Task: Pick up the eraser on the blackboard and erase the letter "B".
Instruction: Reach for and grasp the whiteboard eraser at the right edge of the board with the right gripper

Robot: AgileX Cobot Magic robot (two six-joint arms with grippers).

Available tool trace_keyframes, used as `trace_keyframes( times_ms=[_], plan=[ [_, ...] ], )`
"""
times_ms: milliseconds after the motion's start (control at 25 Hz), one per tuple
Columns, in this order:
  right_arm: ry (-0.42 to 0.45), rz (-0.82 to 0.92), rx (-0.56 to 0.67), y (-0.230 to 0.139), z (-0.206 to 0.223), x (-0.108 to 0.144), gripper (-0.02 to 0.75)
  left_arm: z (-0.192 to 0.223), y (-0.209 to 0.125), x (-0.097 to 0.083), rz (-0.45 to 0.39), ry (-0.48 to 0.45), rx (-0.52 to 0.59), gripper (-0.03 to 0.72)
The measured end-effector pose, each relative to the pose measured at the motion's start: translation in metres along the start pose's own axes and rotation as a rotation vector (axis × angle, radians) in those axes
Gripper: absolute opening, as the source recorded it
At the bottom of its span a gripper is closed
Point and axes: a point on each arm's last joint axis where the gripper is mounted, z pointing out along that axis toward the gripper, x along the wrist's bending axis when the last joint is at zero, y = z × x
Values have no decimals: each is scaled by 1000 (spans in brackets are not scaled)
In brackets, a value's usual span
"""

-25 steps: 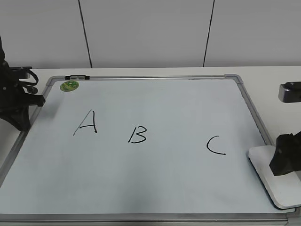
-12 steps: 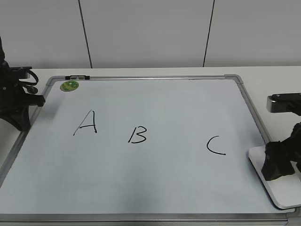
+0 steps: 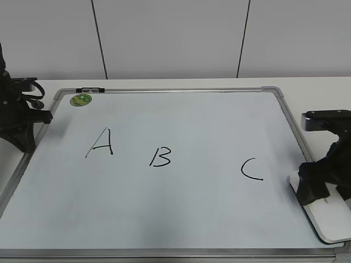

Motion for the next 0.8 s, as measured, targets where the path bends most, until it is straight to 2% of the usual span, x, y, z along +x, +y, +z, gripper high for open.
trace_keyframes(
  times_ms=[800],
  plan=[
    [-8, 42, 58, 6, 12, -2, 645, 0, 0, 0, -1, -2, 0, 28]
  ],
)
